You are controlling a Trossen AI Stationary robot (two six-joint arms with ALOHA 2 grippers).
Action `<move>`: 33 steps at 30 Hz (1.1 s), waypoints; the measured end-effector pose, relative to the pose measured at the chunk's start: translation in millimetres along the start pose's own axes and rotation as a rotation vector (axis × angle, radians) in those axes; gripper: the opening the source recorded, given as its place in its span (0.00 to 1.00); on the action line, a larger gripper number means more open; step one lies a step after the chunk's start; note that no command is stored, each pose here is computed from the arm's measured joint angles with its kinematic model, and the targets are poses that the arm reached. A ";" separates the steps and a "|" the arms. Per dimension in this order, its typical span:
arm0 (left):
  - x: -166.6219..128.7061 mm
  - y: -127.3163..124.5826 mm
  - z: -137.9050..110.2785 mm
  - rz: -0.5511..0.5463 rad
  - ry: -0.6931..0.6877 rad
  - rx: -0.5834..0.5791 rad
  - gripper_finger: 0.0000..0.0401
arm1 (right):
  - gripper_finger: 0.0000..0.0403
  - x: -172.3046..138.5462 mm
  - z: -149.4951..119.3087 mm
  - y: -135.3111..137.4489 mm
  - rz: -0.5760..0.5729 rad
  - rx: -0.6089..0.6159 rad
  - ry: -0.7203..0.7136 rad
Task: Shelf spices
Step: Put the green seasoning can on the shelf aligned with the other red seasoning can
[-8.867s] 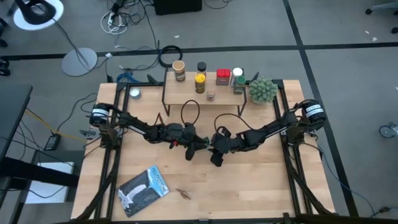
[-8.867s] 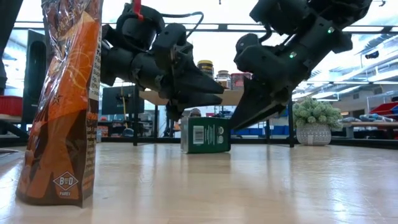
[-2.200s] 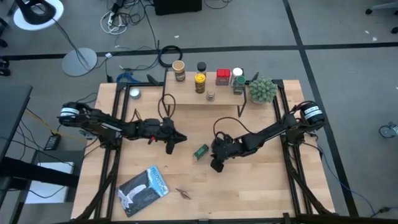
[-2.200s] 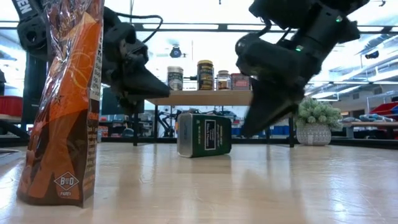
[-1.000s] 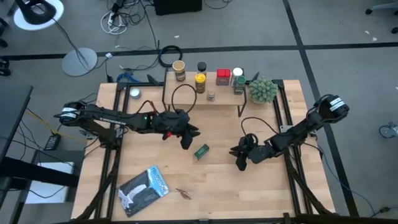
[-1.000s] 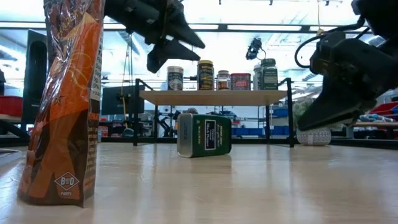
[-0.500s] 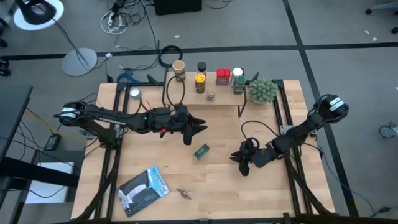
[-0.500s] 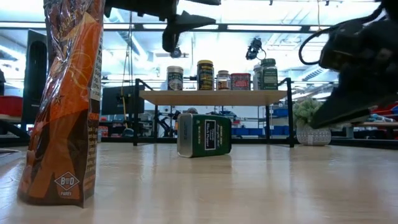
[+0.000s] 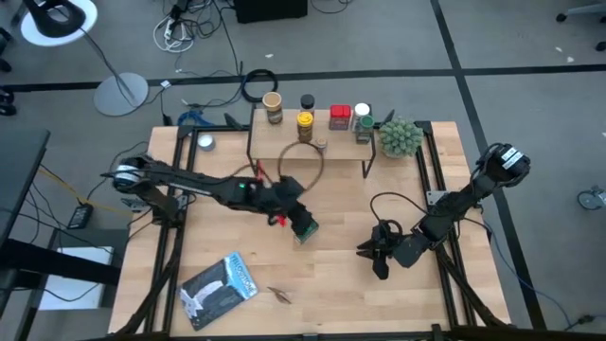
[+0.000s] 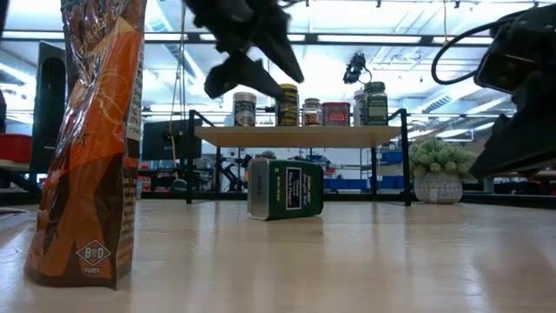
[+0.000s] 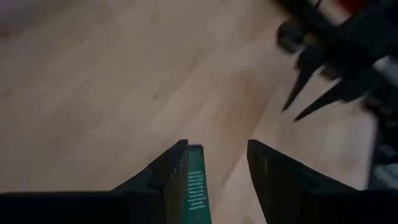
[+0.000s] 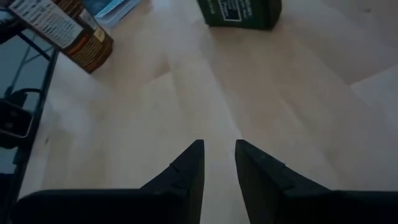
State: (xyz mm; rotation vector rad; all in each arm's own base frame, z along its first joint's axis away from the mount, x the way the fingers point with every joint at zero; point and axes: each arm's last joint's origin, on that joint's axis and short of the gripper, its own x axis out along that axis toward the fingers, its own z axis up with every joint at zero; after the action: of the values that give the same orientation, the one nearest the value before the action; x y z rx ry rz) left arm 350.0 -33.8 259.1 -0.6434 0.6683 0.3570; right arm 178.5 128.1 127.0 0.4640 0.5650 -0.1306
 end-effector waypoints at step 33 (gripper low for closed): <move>68.4 -25.7 -22.0 0.289 0.310 0.073 0.42 | 0.23 -6.0 -6.4 5.2 -0.005 -0.004 -0.034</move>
State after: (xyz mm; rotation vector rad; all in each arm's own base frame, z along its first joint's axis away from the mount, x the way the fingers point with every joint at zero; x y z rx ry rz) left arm 403.1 -60.4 211.1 -0.5372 1.0717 0.5029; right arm 171.7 135.6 127.5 0.4561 0.5327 -0.1423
